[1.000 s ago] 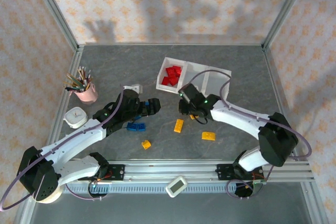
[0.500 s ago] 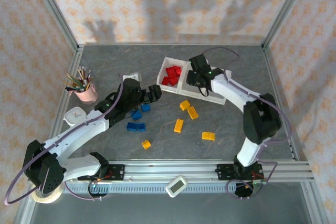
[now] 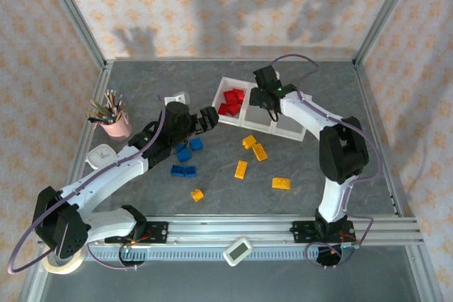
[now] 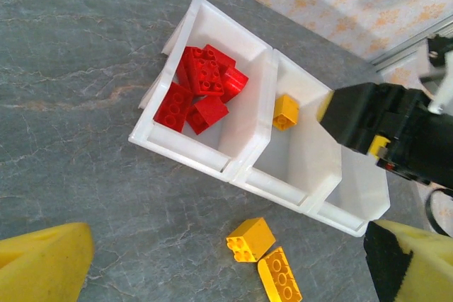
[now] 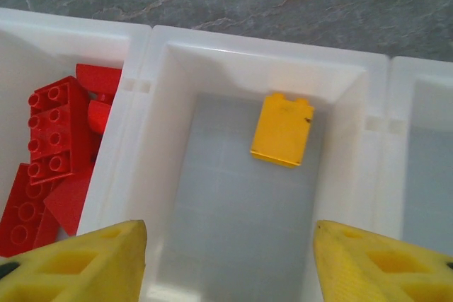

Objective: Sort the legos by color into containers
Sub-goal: Place the lego in the container, then pick up the lego from the center of the table.

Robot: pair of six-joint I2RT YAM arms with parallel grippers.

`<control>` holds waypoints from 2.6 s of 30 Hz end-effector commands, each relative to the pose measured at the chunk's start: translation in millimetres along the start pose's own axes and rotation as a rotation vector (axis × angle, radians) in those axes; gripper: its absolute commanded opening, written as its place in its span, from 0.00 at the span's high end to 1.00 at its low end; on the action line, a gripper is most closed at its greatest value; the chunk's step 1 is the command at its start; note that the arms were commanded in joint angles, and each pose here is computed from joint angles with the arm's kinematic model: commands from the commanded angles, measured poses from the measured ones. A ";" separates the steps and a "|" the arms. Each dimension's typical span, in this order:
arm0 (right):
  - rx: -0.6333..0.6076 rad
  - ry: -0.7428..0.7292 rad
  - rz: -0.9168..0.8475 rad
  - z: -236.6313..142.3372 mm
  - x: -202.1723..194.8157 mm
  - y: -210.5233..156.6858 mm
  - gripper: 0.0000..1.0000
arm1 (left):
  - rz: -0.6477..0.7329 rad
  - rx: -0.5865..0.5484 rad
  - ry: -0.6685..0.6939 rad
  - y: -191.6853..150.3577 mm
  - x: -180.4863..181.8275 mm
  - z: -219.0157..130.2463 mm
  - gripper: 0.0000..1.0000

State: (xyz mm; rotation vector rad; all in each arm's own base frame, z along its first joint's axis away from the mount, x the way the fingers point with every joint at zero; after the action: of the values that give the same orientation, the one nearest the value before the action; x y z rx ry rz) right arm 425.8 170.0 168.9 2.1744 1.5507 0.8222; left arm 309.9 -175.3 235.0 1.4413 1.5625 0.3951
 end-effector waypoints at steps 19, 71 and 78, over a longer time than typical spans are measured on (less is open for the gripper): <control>0.218 0.054 0.010 -61.0 -42.9 -121.8 0.26 | -0.049 0.005 -0.125 -37.2 -11.2 -33.4 0.01; 0.352 0.047 -0.143 -15.1 -34.6 -162.6 0.70 | -0.030 0.086 -0.057 -61.4 -22.1 3.4 0.01; 0.272 0.108 -0.118 -43.5 -9.9 -119.4 0.71 | -0.045 0.044 -0.066 -42.6 -19.5 -3.6 0.01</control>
State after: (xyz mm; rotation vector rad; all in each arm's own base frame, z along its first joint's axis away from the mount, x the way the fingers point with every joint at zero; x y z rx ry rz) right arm 293.6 195.0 93.3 2.2539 1.9658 0.6190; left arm 274.0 -205.5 192.4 1.4709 1.5973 0.2727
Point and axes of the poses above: each hand's point on the last joint's axis, 136 mm out from that joint toward the fingers, its own z axis out along the fingers, its own x axis along the line the jaws close on, y = z × x, the point moved 3 cm from there along -z, back along the fingers, and after that the axes turned 13 degrees about z, right-handed, at the moved point
